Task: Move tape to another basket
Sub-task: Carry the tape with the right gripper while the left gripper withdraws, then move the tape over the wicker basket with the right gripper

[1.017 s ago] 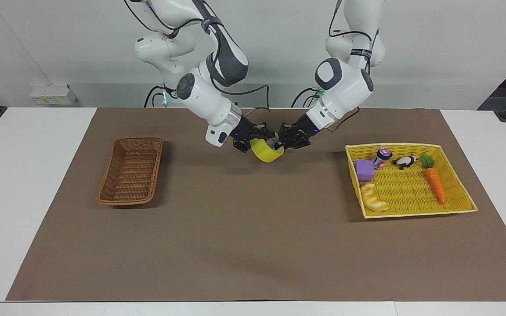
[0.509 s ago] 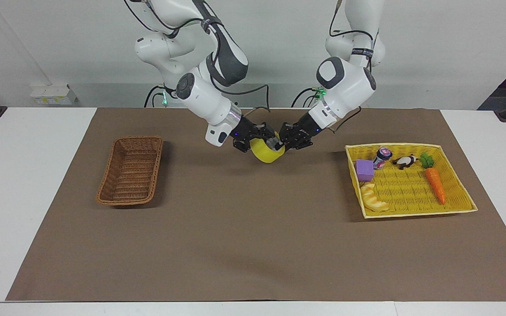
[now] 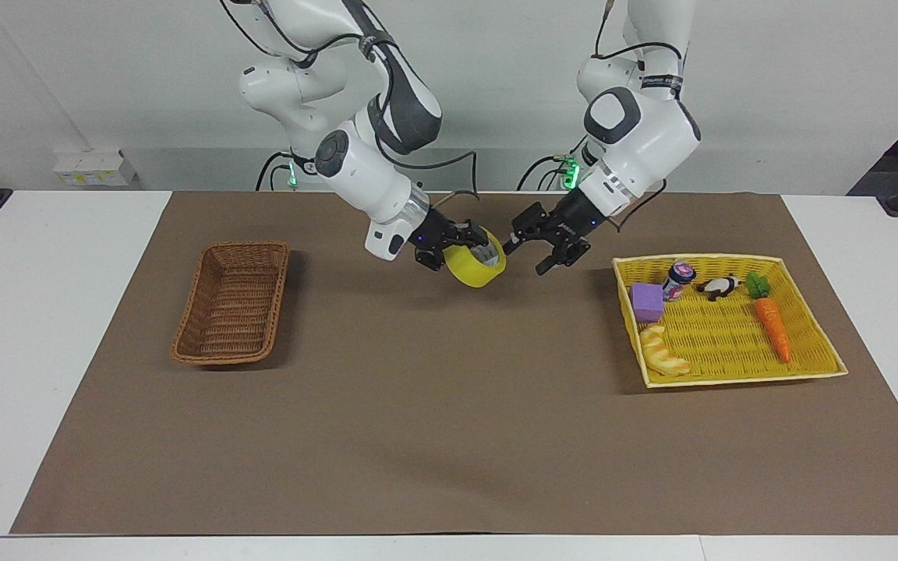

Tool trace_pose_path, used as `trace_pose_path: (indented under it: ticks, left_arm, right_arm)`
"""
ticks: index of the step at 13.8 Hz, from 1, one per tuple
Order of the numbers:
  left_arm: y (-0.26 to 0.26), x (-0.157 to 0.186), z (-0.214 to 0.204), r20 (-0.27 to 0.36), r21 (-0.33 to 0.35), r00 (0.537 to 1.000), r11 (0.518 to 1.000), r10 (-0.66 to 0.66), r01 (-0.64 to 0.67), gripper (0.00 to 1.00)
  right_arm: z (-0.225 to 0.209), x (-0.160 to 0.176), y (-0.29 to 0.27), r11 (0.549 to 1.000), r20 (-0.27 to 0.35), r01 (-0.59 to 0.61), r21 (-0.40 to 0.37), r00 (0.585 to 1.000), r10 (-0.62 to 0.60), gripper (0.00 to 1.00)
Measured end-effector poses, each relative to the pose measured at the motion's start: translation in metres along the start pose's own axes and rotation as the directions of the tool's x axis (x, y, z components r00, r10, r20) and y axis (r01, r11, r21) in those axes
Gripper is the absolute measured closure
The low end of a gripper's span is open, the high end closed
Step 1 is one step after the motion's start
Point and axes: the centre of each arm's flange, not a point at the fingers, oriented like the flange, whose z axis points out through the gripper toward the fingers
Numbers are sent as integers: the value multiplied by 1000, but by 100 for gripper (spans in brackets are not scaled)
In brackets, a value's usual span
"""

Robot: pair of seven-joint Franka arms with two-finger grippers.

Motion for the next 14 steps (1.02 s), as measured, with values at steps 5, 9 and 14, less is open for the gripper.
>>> trace_pose_path:
  ticks: [5, 9, 14]
  left_arm:
    - [-34, 48, -80, 116, 248, 978, 948, 176, -200, 0]
    - [-37, 80, -157, 217, 486, 941, 807, 260, -335, 0]
    - [-20, 120, -224, 256, 604, 938, 719, 233, -344, 0]
  right_arm:
    - [-39, 11, 22, 995, 39, 46, -84, 998, -43, 100]
    - [-104, 26, 59, 993, 78, 98, -63, 993, -93, 100]
    - [-191, 41, 123, 966, 89, 195, -171, 979, -182, 100]
